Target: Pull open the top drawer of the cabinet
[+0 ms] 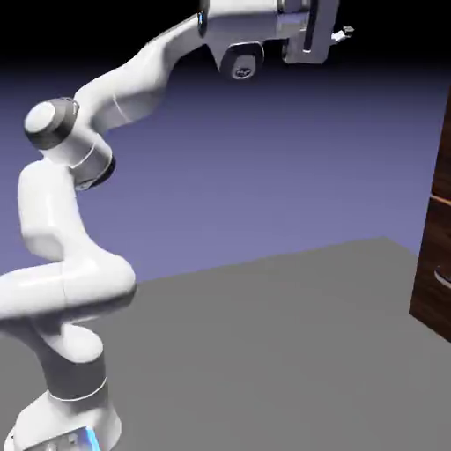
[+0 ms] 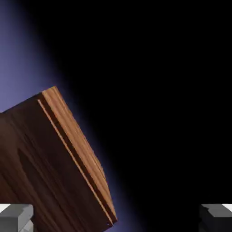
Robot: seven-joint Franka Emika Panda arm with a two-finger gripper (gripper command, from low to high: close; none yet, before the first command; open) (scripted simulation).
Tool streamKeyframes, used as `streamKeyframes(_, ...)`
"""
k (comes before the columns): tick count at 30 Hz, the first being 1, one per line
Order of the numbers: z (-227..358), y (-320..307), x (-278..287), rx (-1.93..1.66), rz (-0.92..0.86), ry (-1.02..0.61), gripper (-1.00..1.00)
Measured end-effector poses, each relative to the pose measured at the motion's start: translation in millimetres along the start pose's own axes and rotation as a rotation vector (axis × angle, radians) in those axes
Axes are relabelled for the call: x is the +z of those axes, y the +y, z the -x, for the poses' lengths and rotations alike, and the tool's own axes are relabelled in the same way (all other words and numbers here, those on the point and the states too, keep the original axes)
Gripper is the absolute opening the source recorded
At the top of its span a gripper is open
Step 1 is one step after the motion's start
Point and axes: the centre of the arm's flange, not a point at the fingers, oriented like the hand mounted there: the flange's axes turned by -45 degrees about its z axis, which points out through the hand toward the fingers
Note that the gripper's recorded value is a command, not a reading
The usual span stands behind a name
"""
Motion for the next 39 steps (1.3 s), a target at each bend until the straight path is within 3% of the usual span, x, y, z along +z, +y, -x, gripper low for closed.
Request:
streamKeyframes(10,36.6,-88.5,120.9,-0.255,-0.061,0.094,0.0)
streamKeyframes(20,153.6,-189.6,230.9,-0.392,-0.109,0.178,0.0)
streamKeyframes(33,152.1,-198.9,280.9,-0.396,-0.108,0.18,0.0)
streamKeyframes(34,152.5,-201.0,283.6,-0.395,-0.11,0.181,-1.0)
streamKeyframes(39,153.8,-199.5,274.5,-0.395,-0.11,0.181,-1.0)
